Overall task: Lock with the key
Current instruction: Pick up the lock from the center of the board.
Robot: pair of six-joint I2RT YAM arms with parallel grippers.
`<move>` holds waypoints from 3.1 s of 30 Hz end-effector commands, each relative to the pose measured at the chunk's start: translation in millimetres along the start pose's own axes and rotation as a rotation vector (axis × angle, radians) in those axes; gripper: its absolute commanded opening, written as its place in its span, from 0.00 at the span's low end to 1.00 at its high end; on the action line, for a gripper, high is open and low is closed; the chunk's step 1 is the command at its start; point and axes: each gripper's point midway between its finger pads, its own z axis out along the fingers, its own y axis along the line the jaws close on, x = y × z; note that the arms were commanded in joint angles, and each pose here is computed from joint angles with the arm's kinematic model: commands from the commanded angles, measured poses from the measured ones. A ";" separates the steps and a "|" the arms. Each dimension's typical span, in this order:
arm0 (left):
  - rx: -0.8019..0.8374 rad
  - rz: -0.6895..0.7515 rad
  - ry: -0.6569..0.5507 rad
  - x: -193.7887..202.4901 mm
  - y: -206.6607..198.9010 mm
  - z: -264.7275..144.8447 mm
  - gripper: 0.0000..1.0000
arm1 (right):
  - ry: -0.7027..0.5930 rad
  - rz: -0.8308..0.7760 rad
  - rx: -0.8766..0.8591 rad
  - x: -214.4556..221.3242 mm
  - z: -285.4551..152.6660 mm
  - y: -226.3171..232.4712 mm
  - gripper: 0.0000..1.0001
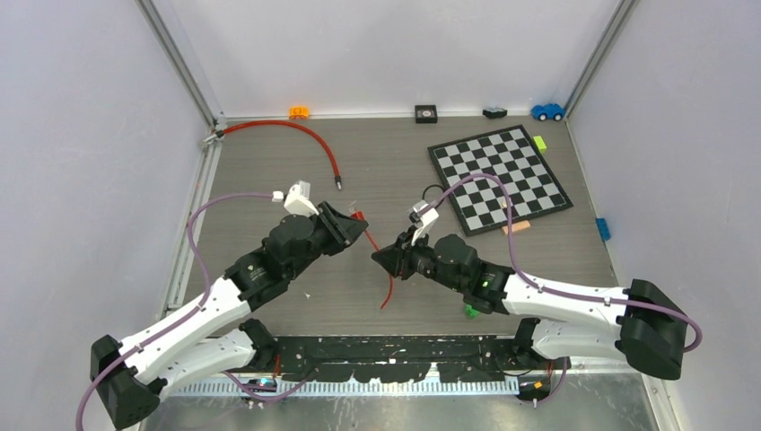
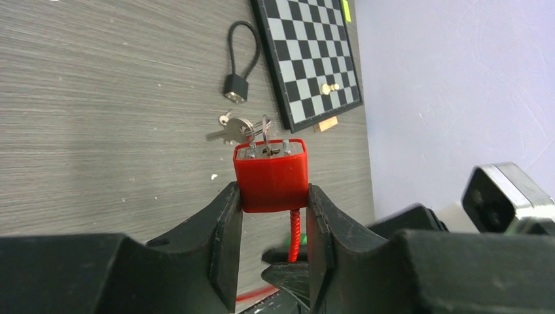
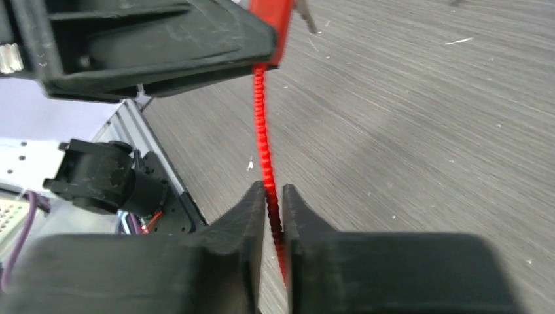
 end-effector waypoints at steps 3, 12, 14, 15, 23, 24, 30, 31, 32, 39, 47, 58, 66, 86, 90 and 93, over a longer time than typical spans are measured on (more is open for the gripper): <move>0.063 -0.037 -0.057 -11.9 -9.6 -7.9 0.04 | -0.099 0.004 -0.110 -38.0 3.3 32.9 0.01; 0.083 0.205 -0.106 -34.8 -10.9 -46.1 0.90 | 0.035 -0.084 0.140 -61.6 -43.1 5.9 0.01; 0.126 0.286 -0.128 -41.4 -15.1 -61.2 0.92 | 0.071 -0.092 0.147 -62.0 -53.9 6.6 0.01; 0.158 0.337 -0.138 -43.0 -17.5 -68.4 0.92 | 0.101 -0.097 0.138 -60.4 -58.1 9.1 0.01; 0.737 0.877 -0.205 -9.0 -63.5 -135.0 0.72 | 0.437 -0.136 -0.145 -28.4 -100.2 61.7 0.01; 0.770 0.924 -0.199 -3.6 -62.7 -139.5 0.70 | 0.468 -0.130 -0.192 -24.9 -105.9 69.5 0.01; 0.976 1.134 -0.058 36.7 -57.7 -159.9 0.68 | 0.629 -0.126 -0.349 -2.3 -133.3 88.6 0.01; 0.988 1.151 -0.019 42.8 -54.9 -159.0 0.68 | 0.648 -0.126 -0.363 0.1 -135.7 89.9 0.01; 0.996 1.162 0.017 48.0 -52.4 -157.2 0.68 | 0.665 -0.127 -0.387 1.5 -139.0 92.9 0.01; 1.093 1.172 0.236 75.5 -49.7 -156.1 0.67 | 0.734 -0.149 -0.454 6.4 -146.4 99.6 0.01; 1.087 1.052 0.279 80.2 -57.1 -147.9 0.70 | 0.732 -0.158 -0.441 7.7 -139.2 97.6 0.01; 1.019 0.900 0.450 97.9 -50.6 -128.7 0.70 | 0.693 -0.183 -0.427 2.6 -132.5 96.5 0.01; 1.001 0.890 0.512 106.3 -46.4 -116.3 0.68 | 0.692 -0.188 -0.444 7.4 -131.0 96.3 0.01; 1.039 0.996 0.765 121.3 -29.1 -124.0 0.53 | 0.749 -0.203 -0.428 18.8 -127.3 88.7 0.01; 1.034 1.003 0.772 122.9 -26.5 -122.4 0.54 | 0.741 -0.203 -0.425 17.0 -127.4 88.9 0.01; 1.035 1.005 0.778 124.0 -26.1 -121.9 0.56 | 0.733 -0.199 -0.424 17.1 -127.0 89.1 0.01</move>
